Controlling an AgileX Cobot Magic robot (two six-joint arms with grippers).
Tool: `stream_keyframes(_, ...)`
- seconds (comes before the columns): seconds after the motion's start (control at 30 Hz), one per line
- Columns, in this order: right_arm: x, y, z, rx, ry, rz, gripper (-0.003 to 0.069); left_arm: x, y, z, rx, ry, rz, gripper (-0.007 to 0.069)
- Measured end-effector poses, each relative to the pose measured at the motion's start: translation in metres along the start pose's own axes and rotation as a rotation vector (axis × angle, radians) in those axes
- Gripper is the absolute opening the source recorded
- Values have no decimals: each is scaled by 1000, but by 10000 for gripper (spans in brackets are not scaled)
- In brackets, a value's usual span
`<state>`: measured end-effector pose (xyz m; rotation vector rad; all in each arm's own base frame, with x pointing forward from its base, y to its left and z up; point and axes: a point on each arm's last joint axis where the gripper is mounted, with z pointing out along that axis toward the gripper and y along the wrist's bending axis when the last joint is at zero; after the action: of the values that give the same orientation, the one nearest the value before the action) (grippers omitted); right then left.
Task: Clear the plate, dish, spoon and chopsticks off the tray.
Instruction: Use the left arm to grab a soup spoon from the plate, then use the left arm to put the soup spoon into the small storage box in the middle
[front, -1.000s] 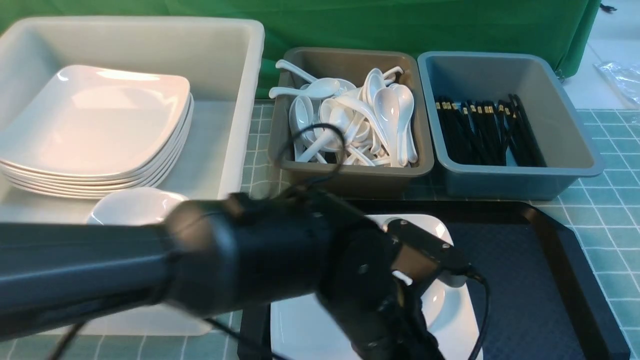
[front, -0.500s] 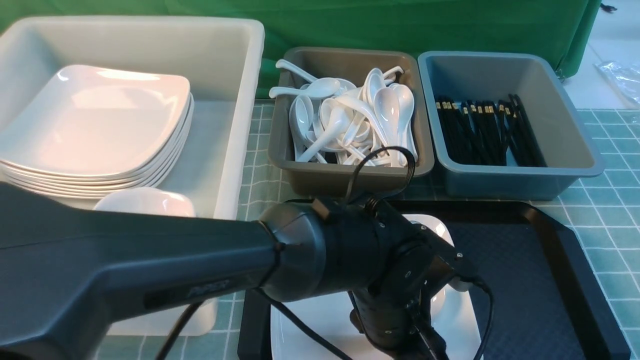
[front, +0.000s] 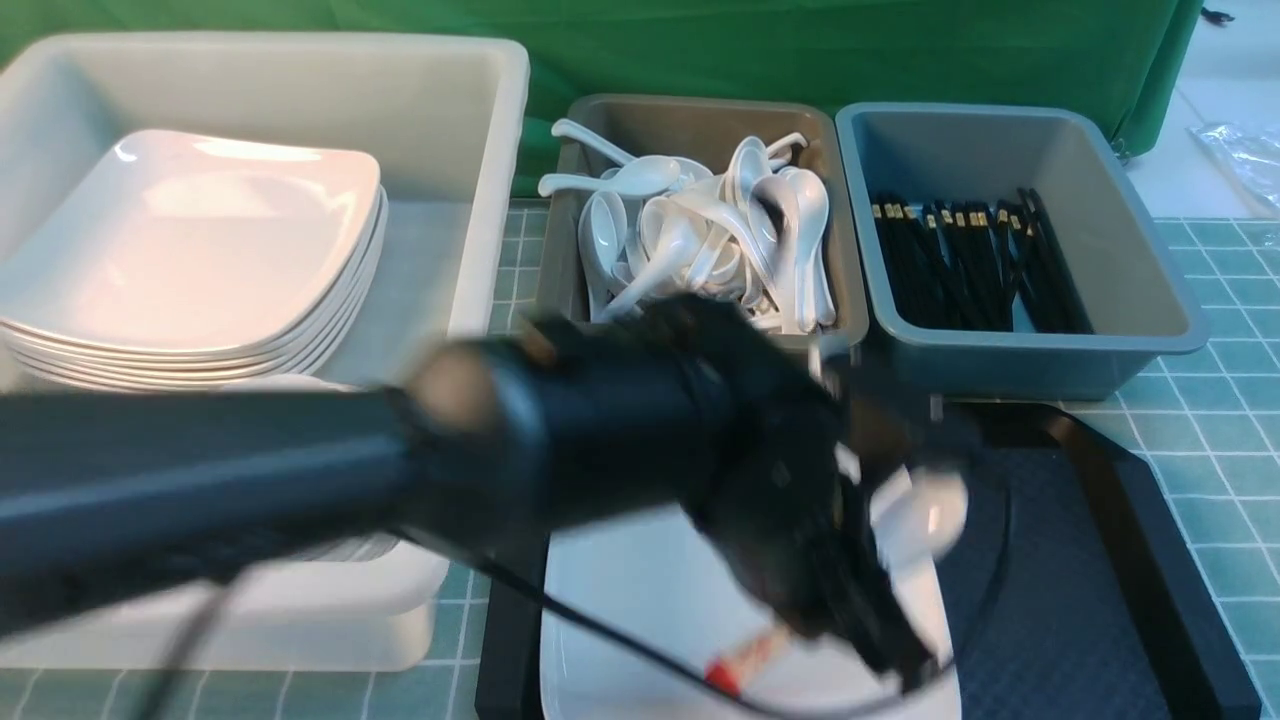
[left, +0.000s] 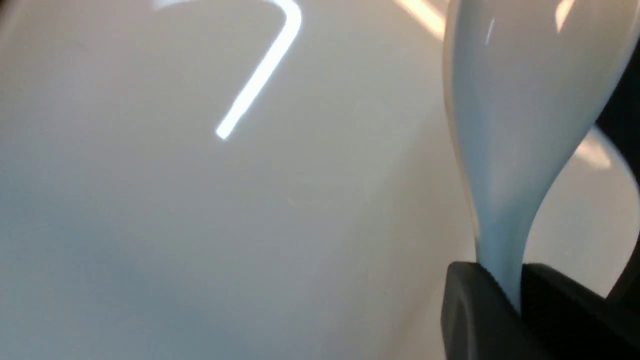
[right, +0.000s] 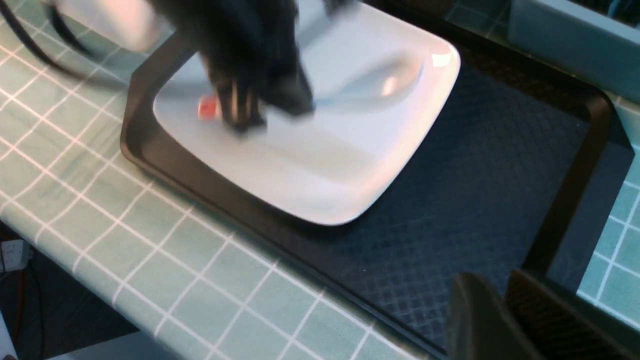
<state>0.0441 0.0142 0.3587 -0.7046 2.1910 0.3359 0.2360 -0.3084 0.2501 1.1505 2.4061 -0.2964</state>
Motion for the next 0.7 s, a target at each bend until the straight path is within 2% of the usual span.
stream_keyframes(0.13,0,0,0,3,-4,10,139,-36,56,-39,-90,-248,-103,69)
stream_keyframes(0.17,0,0,0,3,-4,18,140,-44,78,-46,-117,-303,-136,69)
stream_keyframes(0.2,0,0,0,3,-4,24,141,-49,89,-47,-133,-342,-157,69)
stream_keyframes(0.3,-1,0,0,2,-7,46,141,-67,146,-52,-201,-471,-246,69)
stream_keyframes(0.4,-1,0,0,-1,-13,59,142,-75,174,-46,-238,-515,-276,69)
stream_keyframes(0.43,-1,0,0,-1,-13,74,142,-78,195,-34,-262,-523,-299,70)
stream_keyframes(0.63,-1,0,0,-3,-16,100,142,-77,237,4,-304,-493,-344,120)
stream_keyframes(0.7,-1,0,0,-6,-15,105,142,-71,245,20,-321,-446,-332,197)
